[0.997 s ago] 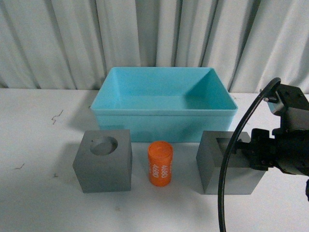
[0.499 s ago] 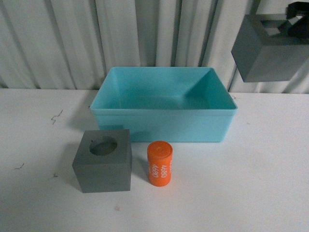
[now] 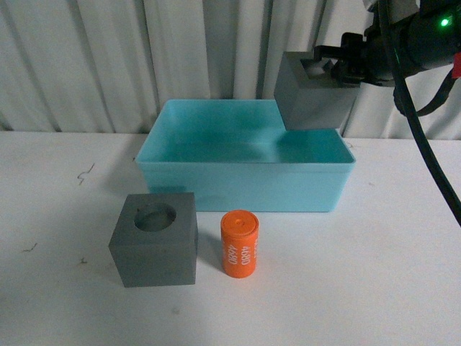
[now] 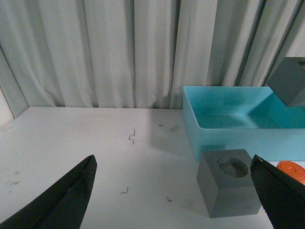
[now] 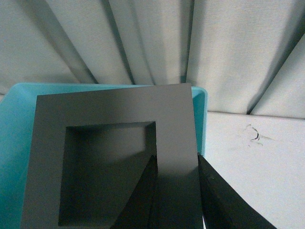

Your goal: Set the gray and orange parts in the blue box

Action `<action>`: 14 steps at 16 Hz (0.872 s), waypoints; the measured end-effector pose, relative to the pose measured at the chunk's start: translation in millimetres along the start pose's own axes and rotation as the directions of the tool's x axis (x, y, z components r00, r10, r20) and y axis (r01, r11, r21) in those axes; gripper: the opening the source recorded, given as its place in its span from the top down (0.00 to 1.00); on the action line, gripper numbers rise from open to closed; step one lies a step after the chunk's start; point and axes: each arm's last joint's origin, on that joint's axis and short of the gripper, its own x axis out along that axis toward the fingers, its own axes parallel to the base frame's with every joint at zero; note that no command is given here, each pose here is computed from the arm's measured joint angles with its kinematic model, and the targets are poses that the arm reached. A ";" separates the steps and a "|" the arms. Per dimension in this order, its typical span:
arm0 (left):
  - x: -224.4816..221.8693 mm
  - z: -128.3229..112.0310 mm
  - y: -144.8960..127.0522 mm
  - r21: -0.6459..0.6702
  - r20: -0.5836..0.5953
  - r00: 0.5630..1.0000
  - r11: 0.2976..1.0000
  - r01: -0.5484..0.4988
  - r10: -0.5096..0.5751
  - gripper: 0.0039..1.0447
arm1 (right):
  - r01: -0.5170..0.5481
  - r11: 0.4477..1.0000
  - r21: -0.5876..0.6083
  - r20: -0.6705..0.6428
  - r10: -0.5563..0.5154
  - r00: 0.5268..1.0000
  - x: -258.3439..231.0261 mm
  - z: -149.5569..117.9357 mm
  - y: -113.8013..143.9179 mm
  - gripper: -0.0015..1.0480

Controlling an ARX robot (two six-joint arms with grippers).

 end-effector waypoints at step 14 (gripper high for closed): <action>0.0 0.0 0.0 0.000 0.000 1.000 1.000 0.000 0.000 0.06 | 0.047 0.977 0.209 0.033 -0.055 0.998 31.8 -16.1 8.7 0.82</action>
